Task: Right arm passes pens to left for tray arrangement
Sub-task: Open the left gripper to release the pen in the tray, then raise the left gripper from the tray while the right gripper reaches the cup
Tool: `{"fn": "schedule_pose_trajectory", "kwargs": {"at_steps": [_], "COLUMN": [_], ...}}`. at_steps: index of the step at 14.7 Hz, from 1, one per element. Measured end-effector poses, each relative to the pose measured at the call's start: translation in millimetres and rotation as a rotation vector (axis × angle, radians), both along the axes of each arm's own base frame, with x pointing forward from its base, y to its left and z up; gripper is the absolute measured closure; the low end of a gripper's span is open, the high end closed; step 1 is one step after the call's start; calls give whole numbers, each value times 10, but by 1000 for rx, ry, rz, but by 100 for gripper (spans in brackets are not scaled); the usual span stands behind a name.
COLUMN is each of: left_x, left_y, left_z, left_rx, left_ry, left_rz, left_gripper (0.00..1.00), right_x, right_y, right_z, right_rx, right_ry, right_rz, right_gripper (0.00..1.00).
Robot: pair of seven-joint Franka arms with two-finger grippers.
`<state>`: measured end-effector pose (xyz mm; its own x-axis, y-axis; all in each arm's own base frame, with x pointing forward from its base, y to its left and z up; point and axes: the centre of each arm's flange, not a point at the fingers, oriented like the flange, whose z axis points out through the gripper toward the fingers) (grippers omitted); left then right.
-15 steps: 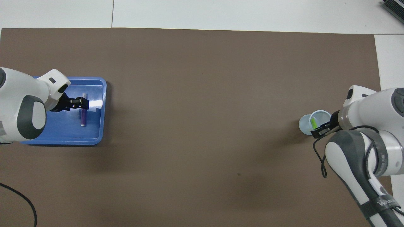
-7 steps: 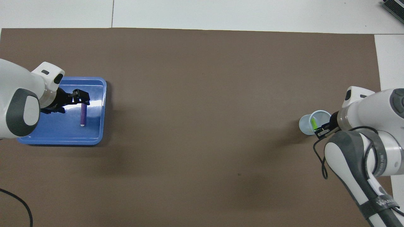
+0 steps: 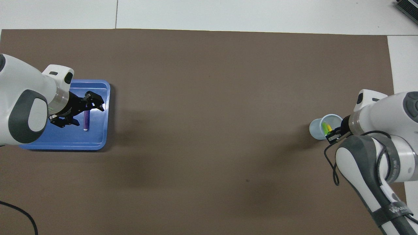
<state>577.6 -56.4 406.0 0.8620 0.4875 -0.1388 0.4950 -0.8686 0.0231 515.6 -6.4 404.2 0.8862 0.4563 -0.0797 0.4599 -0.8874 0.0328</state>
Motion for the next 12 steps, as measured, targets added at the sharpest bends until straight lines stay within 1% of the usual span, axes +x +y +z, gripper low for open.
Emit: {"fn": "schedule_pose_trajectory", "kwargs": {"at_steps": [1, 4, 5, 6, 7, 8, 10, 11, 12], "left_x": [-25, -122, -148, -167, -180, -188, -202, -213, -231], "left_y": [-123, -491, -574, -631, -669, -693, -747, -791, -864], "left_z": [45, 173, 205, 225, 232, 233, 233, 233, 233], "left_rx": [0, 4, 5, 2, -5, -11, -17, -16, -14], "left_ry": [1, 7, 7, 10, 15, 22, 29, 32, 35], "left_rz": [27, 82, 91, 105, 123, 140, 164, 174, 186], "left_gripper": [0, 0, 0, 0, 0, 0, 0, 0, 0], "right_x": [0, 0, 0, 0, 1, 0, -2, -3, -3], "right_y": [0, 0, 0, -1, -2, -2, -2, -3, -3], "right_z": [0, 0, 0, 1, 1, -2, -19, -27, -33], "right_rx": [0, 0, 0, 0, 0, 0, 0, 0, 0], "right_ry": [0, 0, 0, 0, -1, 0, 3, 5, 6], "right_rz": [0, 0, 0, 0, 0, 0, 0, 0, 0], "right_gripper": [99, 99, 93, 84, 74, 62, 42, 40, 40]}}
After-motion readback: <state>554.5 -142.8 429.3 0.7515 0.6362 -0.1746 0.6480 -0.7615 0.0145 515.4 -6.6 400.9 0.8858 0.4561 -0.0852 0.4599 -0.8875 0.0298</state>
